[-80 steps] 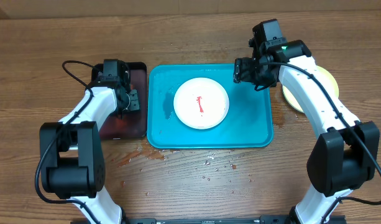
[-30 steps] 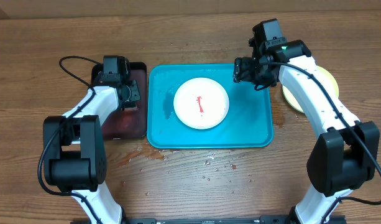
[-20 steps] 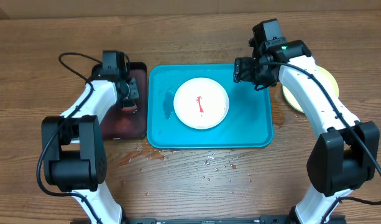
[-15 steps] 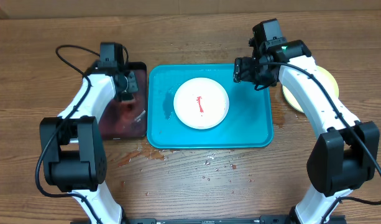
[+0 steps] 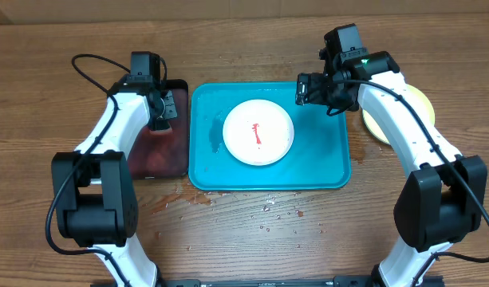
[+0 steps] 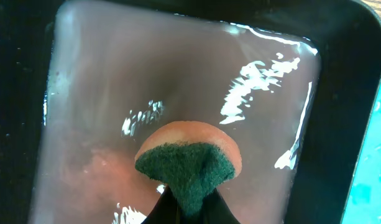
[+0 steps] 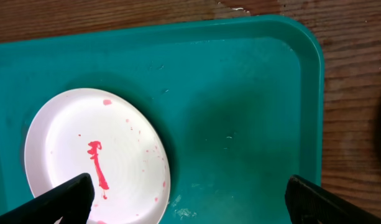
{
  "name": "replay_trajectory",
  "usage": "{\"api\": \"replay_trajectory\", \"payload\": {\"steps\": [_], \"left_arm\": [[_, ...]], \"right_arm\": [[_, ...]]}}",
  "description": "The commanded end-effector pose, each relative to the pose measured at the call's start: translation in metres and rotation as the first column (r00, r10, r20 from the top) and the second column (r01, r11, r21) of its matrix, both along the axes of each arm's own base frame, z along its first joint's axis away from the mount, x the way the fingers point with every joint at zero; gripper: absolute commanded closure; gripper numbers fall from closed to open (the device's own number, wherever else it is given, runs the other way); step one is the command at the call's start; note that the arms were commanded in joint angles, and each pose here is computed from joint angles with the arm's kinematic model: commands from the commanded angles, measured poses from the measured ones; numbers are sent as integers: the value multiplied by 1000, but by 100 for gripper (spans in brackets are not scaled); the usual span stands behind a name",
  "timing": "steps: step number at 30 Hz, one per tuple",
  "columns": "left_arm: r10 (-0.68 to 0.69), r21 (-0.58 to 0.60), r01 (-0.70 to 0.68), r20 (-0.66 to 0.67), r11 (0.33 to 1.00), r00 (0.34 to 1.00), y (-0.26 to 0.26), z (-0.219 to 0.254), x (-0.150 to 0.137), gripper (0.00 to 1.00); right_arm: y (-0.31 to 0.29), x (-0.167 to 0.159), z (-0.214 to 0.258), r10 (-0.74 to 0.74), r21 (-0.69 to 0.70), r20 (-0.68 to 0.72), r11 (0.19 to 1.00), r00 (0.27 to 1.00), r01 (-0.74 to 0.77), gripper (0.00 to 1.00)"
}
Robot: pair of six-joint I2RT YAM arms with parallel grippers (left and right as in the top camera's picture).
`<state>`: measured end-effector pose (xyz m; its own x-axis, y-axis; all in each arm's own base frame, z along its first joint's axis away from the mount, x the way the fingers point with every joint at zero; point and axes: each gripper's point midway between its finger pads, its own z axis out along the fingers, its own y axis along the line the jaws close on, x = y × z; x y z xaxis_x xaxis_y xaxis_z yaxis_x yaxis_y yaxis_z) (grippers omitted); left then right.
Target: Clean dirty plates on tray and stack at the side
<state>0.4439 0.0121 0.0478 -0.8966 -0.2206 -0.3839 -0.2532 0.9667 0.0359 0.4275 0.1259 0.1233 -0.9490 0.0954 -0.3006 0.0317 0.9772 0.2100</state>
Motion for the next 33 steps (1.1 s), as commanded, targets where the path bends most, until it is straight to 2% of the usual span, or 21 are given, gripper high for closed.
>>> {"api": "replay_trajectory", "payload": {"steps": [1, 10, 19, 24, 28, 33], "left_arm": [[38, 35, -40, 49, 999, 998, 6, 18, 3, 96], [31, 21, -32, 40, 999, 999, 3, 19, 1, 96], [40, 60, -43, 61, 997, 997, 9, 26, 3, 96], [12, 15, -13, 59, 1000, 998, -3, 26, 3, 96], [-23, 6, 23, 125, 1000, 992, -18, 54, 6, 95], [-116, -22, 128, 298, 992, 947, -57, 116, 13, 96]], "right_arm": [[0, 5, 16, -1, 1, 43, 1000, 999, 1, 0], [-1, 4, 15, 0, 0, 40, 1000, 999, 0, 0], [0, 6, 16, 0, 2, 47, 1000, 999, 0, 0], [-1, 0, 12, 2, -5, 21, 1000, 1000, -2, 0], [5, -4, 4, 27, -15, -1, 1000, 1000, -27, 1], [15, -7, -19, 65, -32, -52, 997, 997, -67, 1]]}}
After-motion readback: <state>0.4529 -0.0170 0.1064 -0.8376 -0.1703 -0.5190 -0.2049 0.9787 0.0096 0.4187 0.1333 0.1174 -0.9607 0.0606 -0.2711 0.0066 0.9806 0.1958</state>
